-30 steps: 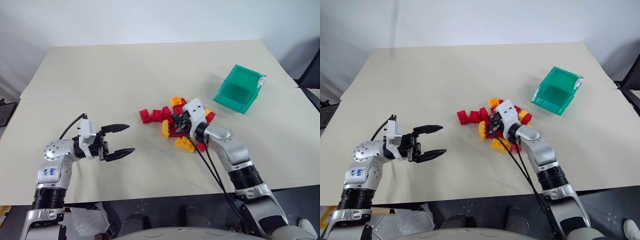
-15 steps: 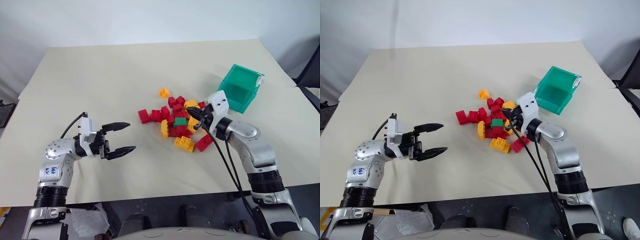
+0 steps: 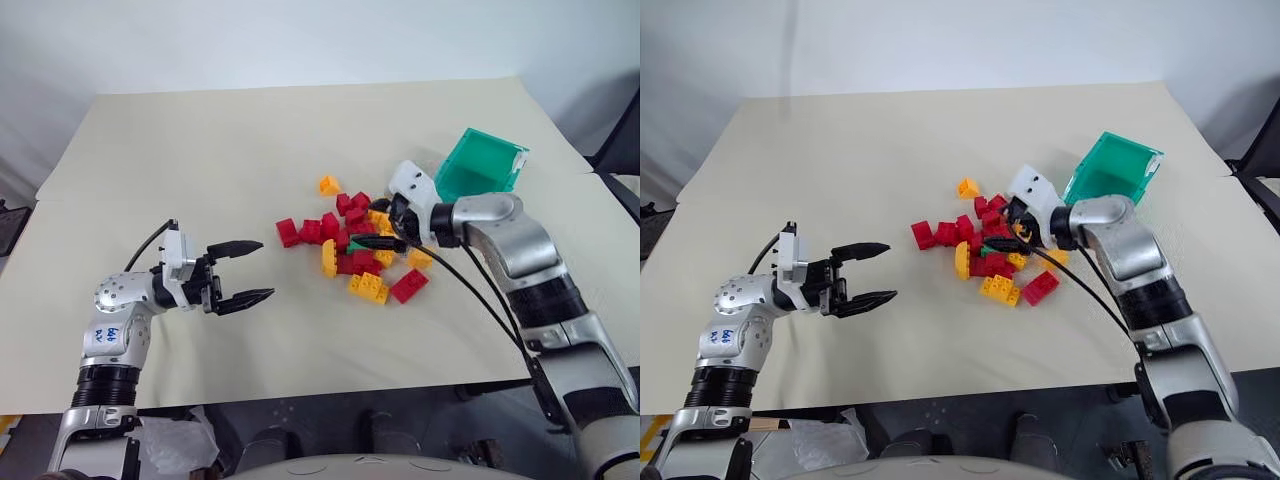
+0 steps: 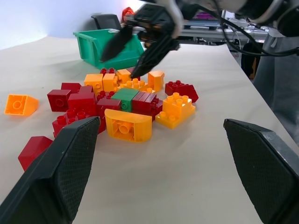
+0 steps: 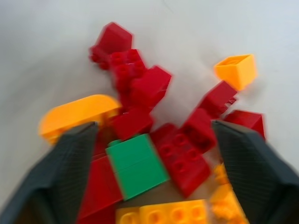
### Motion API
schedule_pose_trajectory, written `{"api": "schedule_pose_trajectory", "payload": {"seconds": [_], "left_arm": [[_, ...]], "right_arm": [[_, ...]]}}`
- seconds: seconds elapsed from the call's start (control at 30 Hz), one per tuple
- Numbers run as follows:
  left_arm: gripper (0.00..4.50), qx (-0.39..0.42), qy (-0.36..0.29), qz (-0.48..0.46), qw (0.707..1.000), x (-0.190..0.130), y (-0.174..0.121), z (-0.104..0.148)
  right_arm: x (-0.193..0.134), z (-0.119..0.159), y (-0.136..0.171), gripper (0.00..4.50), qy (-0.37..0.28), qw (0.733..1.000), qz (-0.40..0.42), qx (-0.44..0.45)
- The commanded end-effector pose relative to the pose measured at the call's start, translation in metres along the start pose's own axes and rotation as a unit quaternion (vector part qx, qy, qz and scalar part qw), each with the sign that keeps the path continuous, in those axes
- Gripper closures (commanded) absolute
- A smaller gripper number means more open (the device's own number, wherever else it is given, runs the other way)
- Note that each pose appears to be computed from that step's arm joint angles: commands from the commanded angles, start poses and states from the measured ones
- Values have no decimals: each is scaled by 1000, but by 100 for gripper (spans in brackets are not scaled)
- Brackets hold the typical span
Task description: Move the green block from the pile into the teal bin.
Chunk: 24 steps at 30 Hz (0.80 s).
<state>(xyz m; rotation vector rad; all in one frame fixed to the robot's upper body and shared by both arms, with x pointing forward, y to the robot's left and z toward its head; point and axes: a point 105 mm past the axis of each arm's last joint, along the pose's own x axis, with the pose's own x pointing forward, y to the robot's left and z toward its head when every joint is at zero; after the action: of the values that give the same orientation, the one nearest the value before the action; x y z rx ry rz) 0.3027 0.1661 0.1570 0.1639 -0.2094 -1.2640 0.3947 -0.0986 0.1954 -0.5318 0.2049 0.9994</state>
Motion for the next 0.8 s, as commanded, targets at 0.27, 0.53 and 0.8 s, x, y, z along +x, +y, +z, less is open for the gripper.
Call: {"api": "schedule_pose_trajectory", "payload": {"seconds": [0.27,0.53,0.8], "left_arm": [[0,15,-8,13,1000,-2,-4,4],[0,14,-8,17,1000,-4,-4,5],[0,13,-9,15,1000,0,-3,4]], "right_arm": [[18,-14,4,44,39,997,39,-51],[8,-35,7,44,93,991,53,-74],[7,-29,4,44,93,992,48,-77]]}}
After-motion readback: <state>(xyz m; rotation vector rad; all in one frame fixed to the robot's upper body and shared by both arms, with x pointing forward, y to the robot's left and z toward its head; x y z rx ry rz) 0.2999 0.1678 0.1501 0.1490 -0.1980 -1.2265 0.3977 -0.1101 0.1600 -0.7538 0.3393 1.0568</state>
